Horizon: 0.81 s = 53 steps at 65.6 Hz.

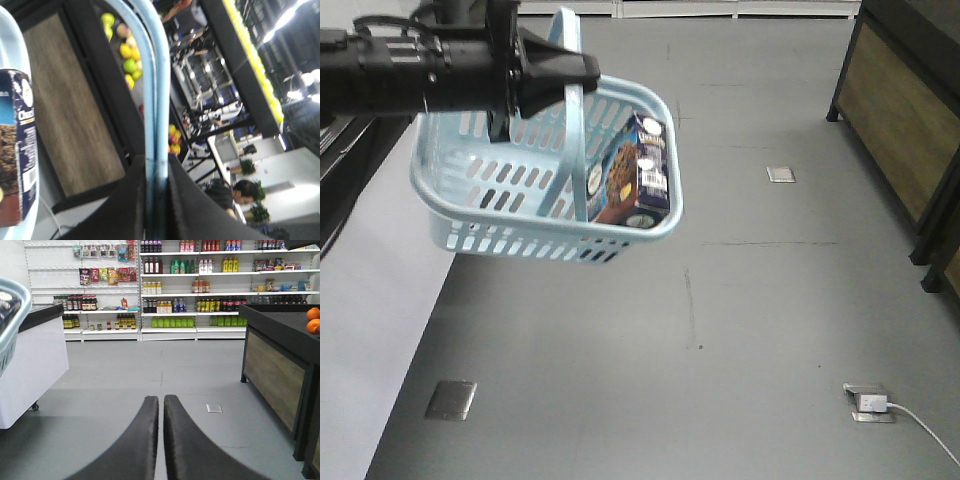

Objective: Left arm holds basket, right arm returns cookies
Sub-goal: 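Lift the light-blue basket by its handle with the left gripper, then hold the basket raised in the left gripper while the base turns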

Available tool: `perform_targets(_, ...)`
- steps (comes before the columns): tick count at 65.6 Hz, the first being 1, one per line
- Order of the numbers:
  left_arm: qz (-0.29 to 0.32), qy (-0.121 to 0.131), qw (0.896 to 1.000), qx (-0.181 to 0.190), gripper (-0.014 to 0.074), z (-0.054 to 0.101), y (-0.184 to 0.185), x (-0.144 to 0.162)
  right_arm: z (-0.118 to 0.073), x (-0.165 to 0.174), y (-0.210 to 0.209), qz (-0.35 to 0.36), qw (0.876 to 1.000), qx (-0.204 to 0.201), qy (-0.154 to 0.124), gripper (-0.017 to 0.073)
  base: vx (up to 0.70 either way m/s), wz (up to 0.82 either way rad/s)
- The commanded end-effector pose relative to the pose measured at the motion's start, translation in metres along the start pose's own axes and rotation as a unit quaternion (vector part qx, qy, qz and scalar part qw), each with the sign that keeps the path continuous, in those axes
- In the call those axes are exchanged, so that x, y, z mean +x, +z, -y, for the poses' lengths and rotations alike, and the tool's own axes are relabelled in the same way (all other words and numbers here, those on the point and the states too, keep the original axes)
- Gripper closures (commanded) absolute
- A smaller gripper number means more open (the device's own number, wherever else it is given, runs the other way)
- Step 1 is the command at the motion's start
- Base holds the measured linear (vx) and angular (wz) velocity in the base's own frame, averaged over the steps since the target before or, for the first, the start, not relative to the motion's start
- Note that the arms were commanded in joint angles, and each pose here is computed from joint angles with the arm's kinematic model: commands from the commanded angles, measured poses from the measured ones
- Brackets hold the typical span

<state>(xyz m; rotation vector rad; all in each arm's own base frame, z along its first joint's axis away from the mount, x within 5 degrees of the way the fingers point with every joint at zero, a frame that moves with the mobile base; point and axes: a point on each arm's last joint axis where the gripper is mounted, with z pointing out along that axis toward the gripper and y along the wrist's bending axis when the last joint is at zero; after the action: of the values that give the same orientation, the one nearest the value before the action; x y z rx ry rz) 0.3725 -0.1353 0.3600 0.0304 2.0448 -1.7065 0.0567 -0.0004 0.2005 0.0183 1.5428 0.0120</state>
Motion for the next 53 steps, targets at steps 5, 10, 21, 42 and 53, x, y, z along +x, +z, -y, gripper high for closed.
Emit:
perform_targets(5,0.003,0.016,0.994,0.107,0.0598,0.038,0.003,0.043,-0.001,-0.001,-0.001,0.034,0.999,-0.004,-0.005,0.0566,0.00,0.00)
perform_targets(10,-0.008,0.008,0.996,0.094,0.0598,0.031,0.007,0.062,-0.001,-0.001,-0.001,0.034,0.999,-0.004,-0.005,0.0566,0.00,0.00)
perform_targets(21,-0.032,-0.003,0.997,0.076,0.0598,0.019,0.008,0.097,-0.001,-0.001,-0.001,0.034,0.999,-0.004,-0.005,0.0566,0.00,0.00)
perform_targets(42,-0.065,-0.014,0.996,0.062,0.0598,0.009,0.013,0.130,-0.001,-0.001,-0.001,0.034,0.999,-0.004,-0.005,0.0566,0.00,0.00)
perform_targets(53,-0.067,-0.012,0.996,0.060,0.0598,0.009,0.015,0.132,-0.001,-0.001,-0.001,0.034,0.999,-0.004,-0.005,0.0566,0.00,0.00)
